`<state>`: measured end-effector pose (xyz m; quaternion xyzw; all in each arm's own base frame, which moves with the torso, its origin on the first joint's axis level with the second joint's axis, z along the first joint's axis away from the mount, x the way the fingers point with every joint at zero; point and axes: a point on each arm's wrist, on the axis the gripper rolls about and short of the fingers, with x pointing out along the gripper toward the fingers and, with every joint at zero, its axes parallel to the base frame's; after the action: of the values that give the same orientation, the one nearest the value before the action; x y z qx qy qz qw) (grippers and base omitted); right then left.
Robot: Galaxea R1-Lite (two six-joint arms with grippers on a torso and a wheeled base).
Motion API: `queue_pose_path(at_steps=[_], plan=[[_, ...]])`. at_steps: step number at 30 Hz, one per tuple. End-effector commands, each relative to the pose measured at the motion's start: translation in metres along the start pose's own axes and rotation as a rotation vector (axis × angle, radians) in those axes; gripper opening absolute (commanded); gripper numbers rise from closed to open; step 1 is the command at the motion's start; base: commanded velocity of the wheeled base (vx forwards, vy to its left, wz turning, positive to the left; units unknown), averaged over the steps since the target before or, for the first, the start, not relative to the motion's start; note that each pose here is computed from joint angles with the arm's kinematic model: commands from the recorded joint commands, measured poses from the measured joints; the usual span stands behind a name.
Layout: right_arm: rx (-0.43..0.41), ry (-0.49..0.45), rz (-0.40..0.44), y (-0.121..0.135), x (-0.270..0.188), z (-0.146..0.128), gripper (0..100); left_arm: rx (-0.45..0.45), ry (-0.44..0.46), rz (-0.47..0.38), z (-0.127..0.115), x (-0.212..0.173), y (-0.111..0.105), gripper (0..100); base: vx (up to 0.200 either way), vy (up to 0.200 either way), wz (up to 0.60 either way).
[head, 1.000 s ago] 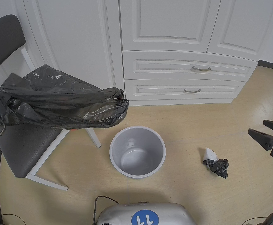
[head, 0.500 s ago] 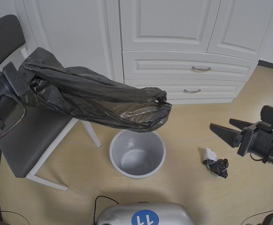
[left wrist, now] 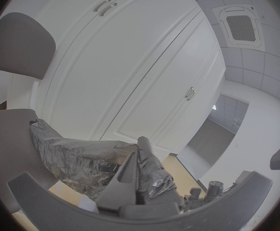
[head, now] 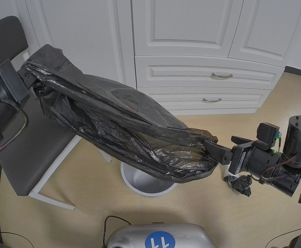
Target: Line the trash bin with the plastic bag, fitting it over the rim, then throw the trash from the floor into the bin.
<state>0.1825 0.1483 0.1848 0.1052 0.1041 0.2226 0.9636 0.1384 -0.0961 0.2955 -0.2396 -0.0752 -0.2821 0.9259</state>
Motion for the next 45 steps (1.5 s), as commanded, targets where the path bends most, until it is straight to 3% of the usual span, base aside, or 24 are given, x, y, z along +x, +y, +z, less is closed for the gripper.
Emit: queue_pose_path(at_steps=[1, 7, 13, 17, 20, 23, 35, 45], plan=[[-0.016, 0.014, -0.015, -0.003, -0.002, -0.002, 100, -0.009, 0.001, -0.038, 0.001, -0.004, -0.007, 0, 0.0, 0.0, 0.0], [-0.081, 0.041, -0.012, -0.006, -0.022, -0.001, 100, -0.011, 0.002, -0.042, 0.0, -0.002, -0.008, 0, 0.0, 0.0, 0.0], [-0.141, 0.116, 0.075, 0.002, -0.055, 0.0, 100, -0.015, -0.018, -0.006, -0.001, 0.007, -0.008, 0, 0.0, 0.0, 0.0], [-0.166, 0.221, 0.127, 0.013, -0.049, -0.019, 100, -0.026, -0.034, 0.005, -0.004, 0.014, -0.011, 0, 0.0, 0.0, 0.0], [-0.128, 0.276, 0.114, 0.019, -0.03, -0.032, 100, -0.037, -0.054, 0.0, -0.004, 0.014, -0.016, 0, 0.0, 0.0, 0.0], [-0.083, 0.256, 0.142, 0.027, -0.024, -0.036, 100, -0.041, -0.061, -0.005, -0.002, 0.016, -0.018, 0, 0.0, 0.0, 0.0], [-0.099, 0.31, 0.156, 0.032, -0.019, -0.052, 100, -0.05, -0.06, -0.02, -0.002, 0.015, -0.022, 0, 0.0, 0.0, 0.0], [-0.019, 0.331, 0.119, 0.038, 0.007, -0.064, 100, -0.072, -0.071, -0.043, -0.001, 0.011, -0.033, 0, 0.0, 0.0, 0.0]])
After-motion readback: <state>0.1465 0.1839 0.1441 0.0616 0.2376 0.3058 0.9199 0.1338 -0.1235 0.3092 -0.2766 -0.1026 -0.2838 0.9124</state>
